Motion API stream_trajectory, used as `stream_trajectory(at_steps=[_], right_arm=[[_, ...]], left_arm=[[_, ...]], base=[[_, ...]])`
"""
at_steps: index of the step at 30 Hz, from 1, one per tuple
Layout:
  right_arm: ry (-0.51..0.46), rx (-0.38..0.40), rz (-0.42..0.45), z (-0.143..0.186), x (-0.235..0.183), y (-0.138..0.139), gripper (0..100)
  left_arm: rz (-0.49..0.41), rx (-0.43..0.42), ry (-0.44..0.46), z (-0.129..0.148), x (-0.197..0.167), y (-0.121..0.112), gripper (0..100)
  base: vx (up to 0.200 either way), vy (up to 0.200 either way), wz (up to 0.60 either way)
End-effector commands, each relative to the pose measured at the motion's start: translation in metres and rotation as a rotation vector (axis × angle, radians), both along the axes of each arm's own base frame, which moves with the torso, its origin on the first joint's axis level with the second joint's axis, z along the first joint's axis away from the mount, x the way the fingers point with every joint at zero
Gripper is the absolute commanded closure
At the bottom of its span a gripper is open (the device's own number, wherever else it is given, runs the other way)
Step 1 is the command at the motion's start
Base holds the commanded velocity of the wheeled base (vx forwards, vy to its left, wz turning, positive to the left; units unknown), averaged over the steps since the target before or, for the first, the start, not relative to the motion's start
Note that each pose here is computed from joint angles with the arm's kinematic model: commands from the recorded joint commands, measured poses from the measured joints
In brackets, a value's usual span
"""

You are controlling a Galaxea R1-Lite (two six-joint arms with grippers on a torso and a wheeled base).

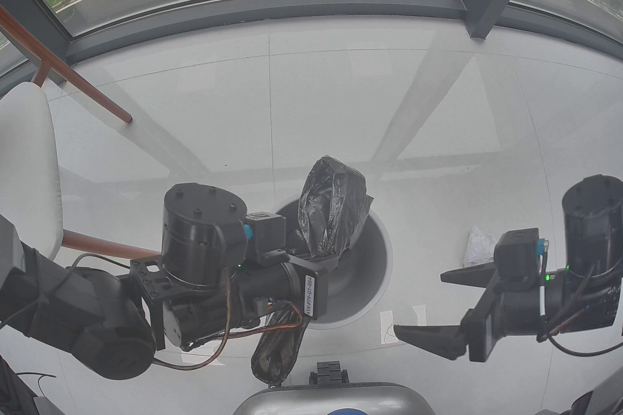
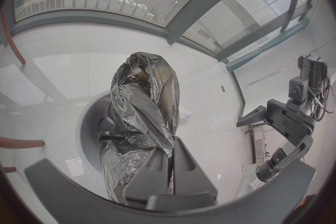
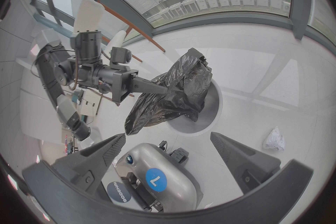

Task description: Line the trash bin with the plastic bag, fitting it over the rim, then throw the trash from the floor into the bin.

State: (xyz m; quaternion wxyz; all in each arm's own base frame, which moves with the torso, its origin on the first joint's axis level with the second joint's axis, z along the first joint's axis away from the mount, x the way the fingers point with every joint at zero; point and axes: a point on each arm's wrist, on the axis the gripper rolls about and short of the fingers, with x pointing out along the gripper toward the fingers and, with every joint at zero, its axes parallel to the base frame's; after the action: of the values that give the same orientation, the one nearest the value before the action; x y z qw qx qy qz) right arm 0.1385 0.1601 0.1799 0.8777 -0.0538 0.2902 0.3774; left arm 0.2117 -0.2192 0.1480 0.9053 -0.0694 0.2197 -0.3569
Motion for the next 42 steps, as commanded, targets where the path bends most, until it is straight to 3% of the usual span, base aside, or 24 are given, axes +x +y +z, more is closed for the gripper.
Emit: stream_trajectory(at_steps=[1,7,42], right_arm=[[0.027,-0.037,-0.02,-0.008,0.014,0.025,0],[0.044,-0.003,-0.023,-0.003,0.014,0.043,0],[0.09,-0.15,-0.022,-0.051,0.026,0.093,0]], left_arm=[[0.029,0.013,0.002,-0.005,0.009,-0.006,100],[0.058,0.002,-0.024,-0.001,0.019,-0.015,100],[0.067,-0.033,-0.052,0.009,0.03,-0.024,100]], base=[[0.0,0.0,0.0],[0.0,0.0,0.0],[0.0,0.0,0.0]])
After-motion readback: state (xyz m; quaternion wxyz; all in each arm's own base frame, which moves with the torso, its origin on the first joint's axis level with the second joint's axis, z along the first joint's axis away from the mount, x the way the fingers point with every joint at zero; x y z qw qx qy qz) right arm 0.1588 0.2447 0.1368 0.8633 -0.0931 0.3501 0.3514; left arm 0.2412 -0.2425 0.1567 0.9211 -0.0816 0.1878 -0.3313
